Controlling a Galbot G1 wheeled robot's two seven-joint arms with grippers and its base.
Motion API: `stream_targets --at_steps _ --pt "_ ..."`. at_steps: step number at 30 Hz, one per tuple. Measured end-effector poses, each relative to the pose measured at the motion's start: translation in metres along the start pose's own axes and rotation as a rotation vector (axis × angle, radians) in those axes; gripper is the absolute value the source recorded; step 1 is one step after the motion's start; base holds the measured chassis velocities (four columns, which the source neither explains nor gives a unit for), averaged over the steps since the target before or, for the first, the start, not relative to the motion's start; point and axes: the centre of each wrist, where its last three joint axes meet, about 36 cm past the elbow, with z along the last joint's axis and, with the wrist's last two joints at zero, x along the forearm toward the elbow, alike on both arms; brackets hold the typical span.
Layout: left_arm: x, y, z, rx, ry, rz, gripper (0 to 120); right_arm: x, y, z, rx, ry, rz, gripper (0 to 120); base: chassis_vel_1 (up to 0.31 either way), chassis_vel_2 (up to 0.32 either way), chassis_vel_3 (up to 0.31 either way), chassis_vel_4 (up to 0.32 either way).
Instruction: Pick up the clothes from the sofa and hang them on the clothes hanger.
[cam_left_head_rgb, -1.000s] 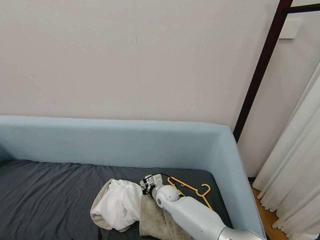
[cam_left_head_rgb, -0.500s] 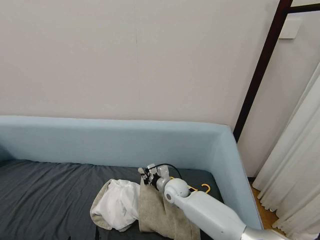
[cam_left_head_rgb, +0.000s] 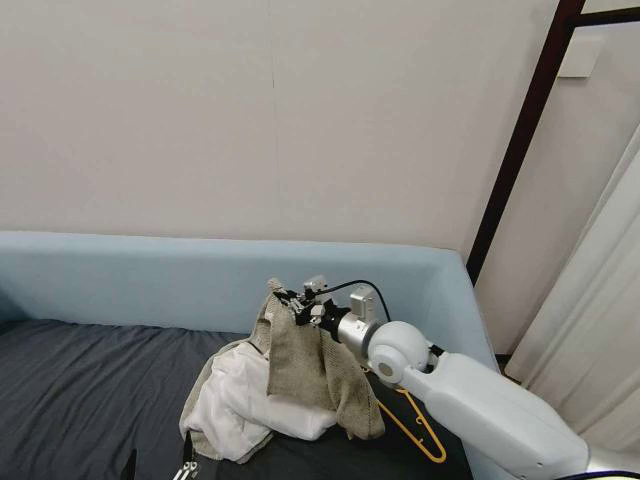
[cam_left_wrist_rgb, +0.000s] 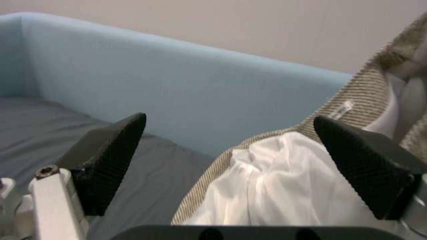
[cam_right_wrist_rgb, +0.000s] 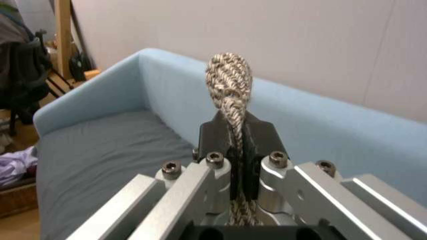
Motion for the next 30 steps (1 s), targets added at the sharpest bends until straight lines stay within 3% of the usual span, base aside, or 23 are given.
stream_targets --at_steps 7,11,12,17,22,24,30 --pt "-0.037 0.016 -0.025 -0.004 -0.014 0.077 99 0.02 -0.001 -0.006 0.008 -0.02 0.001 0 0.0 0.0 0.0 0.0" --pt "-0.073 0.043 -0.038 -0.03 -0.014 0.221 100 0.032 0.0 0.003 -0.006 -0.015 0.009 0 0.0 0.0 0.0 0.0" --pt "-0.073 0.043 -0.038 -0.03 -0.014 0.221 100 0.032 0.0 0.003 -0.006 -0.015 0.009 0 0.0 0.0 0.0 0.0" --pt "-0.145 0.075 -0.049 -0.08 0.008 0.383 100 0.048 -0.003 0.005 -0.009 -0.018 0.028 0 0.0 0.0 0.0 0.0" --pt "-0.179 0.091 -0.054 -0.1 0.032 0.425 100 0.058 -0.004 0.006 -0.008 -0.016 0.036 0 0.0 0.0 0.0 0.0" --pt "-0.213 0.113 -0.053 -0.134 0.056 0.456 100 0.066 -0.003 0.005 -0.004 -0.017 0.039 0 0.0 0.0 0.0 0.0" --pt "-0.255 0.158 -0.058 -0.221 0.091 0.498 100 0.062 0.001 0.001 -0.001 -0.034 0.011 0 0.0 0.0 0.0 0.0"
